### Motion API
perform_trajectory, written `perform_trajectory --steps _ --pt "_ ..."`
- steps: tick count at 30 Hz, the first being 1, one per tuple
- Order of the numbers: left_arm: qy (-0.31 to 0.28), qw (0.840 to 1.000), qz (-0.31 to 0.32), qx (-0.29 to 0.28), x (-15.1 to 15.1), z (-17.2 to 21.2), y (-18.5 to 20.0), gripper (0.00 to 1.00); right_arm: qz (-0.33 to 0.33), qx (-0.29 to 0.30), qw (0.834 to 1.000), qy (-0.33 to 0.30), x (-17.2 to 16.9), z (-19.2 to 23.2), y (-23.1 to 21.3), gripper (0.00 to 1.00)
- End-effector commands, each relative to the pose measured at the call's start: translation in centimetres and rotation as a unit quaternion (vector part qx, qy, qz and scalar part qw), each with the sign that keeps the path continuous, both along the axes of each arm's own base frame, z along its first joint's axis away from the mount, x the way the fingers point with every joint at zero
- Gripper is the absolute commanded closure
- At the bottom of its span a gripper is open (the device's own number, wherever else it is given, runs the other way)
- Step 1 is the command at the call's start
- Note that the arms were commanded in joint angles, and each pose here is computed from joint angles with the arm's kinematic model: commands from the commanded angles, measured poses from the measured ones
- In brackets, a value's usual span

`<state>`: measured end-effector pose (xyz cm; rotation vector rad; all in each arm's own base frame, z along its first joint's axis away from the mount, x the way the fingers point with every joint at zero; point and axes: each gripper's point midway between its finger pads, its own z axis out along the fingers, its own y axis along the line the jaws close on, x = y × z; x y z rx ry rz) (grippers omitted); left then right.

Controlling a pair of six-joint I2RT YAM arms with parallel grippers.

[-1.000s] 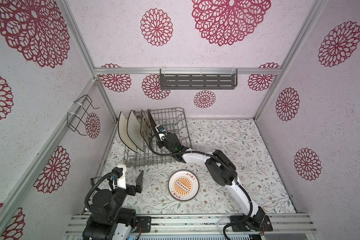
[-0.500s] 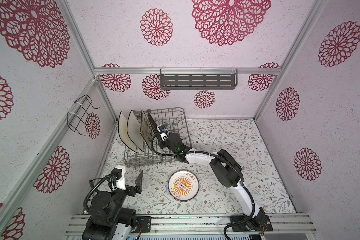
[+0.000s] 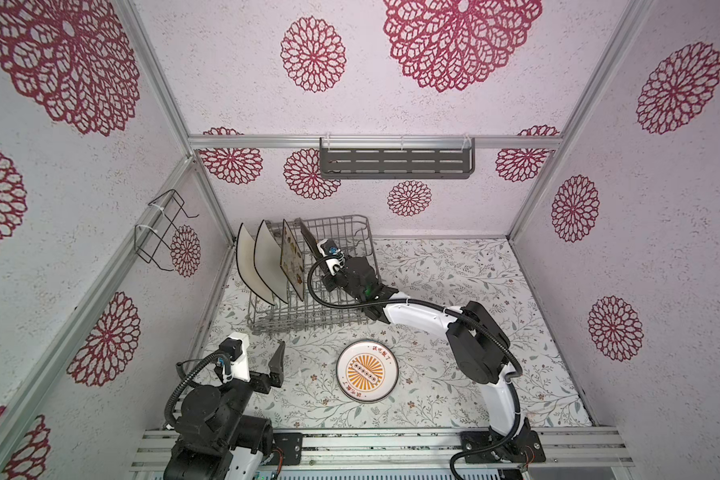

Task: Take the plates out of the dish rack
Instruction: 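Close the right gripper on the orange rim of the black square plate, then lift the black plate out of the rack while the left gripper reaches toward it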

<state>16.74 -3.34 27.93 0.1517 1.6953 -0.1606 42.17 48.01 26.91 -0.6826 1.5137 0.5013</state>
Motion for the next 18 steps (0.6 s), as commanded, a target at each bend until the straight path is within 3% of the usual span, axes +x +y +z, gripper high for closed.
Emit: perform_trajectory --steps 1,7,11,14,18 --pt "-0.022 1.000 0.008 -0.006 -0.3 1.2 0.3 0.03 -0.024 0.125 0.981 -0.146 -2.2 15.8 -4.1 1.00" --pt "-0.038 0.998 0.040 -0.021 -1.5 3.5 1.6 0.03 -0.028 0.082 0.981 -0.175 -4.0 18.2 -5.4 1.00" --pt "-0.107 0.992 0.056 -0.046 -1.2 6.2 2.1 0.03 -0.032 0.046 0.979 -0.196 -5.5 19.4 -6.2 1.00" --pt "-0.117 0.990 0.036 -0.066 0.3 7.5 1.2 0.03 -0.033 0.018 0.977 -0.212 -6.8 20.1 -6.7 1.00" --pt "-0.081 0.989 0.021 -0.123 3.6 9.2 0.1 0.03 -0.037 -0.017 0.971 -0.235 -8.7 21.3 -7.5 1.00"
